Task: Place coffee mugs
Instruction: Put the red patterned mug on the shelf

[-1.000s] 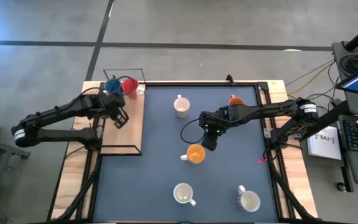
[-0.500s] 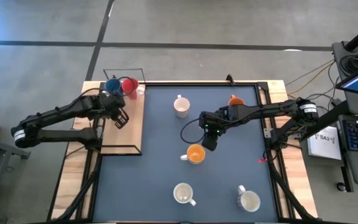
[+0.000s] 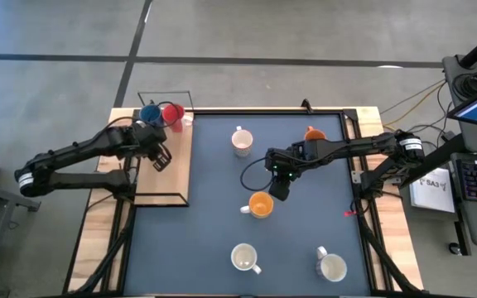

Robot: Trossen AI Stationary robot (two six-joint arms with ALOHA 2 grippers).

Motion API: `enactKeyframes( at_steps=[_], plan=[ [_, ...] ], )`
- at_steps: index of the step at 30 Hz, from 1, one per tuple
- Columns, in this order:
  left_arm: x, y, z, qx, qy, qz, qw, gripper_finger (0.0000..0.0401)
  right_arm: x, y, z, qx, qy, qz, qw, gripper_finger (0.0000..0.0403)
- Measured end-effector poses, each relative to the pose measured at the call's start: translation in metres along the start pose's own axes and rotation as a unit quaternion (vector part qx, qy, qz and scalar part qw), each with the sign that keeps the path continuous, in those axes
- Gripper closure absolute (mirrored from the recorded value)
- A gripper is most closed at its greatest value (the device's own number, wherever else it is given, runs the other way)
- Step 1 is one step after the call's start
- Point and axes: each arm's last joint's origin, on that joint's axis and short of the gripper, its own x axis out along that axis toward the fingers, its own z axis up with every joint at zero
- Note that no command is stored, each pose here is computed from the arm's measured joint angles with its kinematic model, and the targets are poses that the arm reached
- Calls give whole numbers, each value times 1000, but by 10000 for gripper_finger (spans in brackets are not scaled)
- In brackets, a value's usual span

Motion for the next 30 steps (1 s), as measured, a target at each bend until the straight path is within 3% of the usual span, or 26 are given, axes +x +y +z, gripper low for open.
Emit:
enactKeyframes(
  at_steps=[3,8,18,30],
  plan=[
    [0,-2,-1,1,9,-30,1000,342,0,0,0,0,0,0,1000,266],
    [0,-1,-4,4,30,-30,999,342,0,0,0,0,0,0,1000,266],
    [0,3,-5,11,26,8,1000,373,0,0,0,1,0,0,1000,266],
    [3,8,2,15,0,38,999,375,0,0,0,0,0,0,1000,266]
  ],
)
